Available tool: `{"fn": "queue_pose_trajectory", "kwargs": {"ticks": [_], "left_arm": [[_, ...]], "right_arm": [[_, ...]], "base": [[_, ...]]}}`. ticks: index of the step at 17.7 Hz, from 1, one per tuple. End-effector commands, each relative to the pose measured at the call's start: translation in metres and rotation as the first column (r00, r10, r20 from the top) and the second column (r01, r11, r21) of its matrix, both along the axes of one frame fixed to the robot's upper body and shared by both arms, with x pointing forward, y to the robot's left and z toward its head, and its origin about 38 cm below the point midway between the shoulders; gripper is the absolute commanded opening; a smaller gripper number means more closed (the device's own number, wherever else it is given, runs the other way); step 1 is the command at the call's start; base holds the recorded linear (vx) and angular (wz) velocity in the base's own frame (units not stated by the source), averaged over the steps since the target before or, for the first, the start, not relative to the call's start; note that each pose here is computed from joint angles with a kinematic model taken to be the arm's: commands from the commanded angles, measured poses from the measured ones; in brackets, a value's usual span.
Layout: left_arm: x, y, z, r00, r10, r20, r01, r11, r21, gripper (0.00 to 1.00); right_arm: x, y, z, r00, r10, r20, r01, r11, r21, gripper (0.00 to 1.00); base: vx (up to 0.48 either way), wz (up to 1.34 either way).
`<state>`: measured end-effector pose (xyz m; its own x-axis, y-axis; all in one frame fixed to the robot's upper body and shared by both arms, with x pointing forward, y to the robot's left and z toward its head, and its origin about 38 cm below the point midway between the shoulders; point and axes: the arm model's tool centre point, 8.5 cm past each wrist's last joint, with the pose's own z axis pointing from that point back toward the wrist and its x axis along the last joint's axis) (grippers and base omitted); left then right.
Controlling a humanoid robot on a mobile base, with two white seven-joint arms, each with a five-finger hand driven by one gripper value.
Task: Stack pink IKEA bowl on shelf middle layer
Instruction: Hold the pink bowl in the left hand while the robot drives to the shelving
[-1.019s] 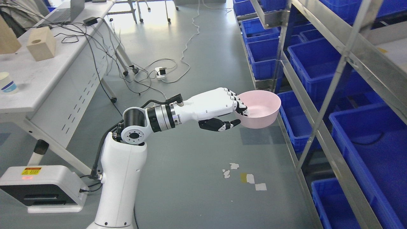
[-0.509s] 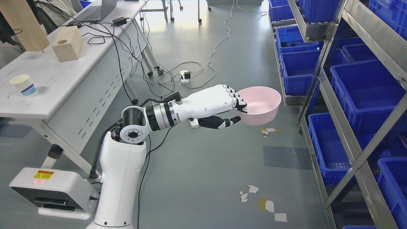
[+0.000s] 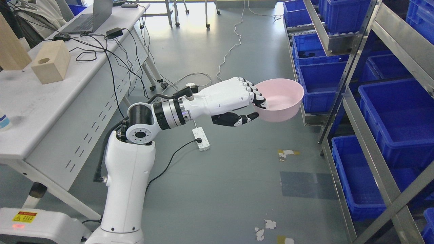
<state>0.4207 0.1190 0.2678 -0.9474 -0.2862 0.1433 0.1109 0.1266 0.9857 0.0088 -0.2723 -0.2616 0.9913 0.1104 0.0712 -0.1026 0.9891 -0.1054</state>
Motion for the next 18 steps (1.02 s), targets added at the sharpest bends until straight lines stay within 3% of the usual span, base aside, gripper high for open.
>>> {"fn": "queue_pose_trajectory", "kwargs": {"ticks": [1, 9, 18], "left_arm": [[0.001, -0.006, 0.012, 0.999, -0.023, 0.037, 0.022, 0.999, 0.028, 0.03], [0.003, -0.023, 0.043, 0.991, -0.068, 0.118, 0.066, 0.998, 0.022, 0.05], [0.004, -0.025, 0.06, 0.985, -0.071, 0.159, 0.071, 0.997, 0.007, 0.05]], "right_arm": [[0.004, -0.011, 0.001, 1.0, 0.002, 0.015, -0.001, 1.0, -0.016, 1.0], [0.003, -0.011, 0.001, 1.0, 0.002, 0.013, -0.001, 1.0, -0.016, 1.0], [0.004, -0.011, 0.001, 1.0, 0.002, 0.015, -0.001, 1.0, -0.016, 1.0]], "base": [[0.246, 0.01], [0.201, 0.04], [0.066, -0.28]]}}
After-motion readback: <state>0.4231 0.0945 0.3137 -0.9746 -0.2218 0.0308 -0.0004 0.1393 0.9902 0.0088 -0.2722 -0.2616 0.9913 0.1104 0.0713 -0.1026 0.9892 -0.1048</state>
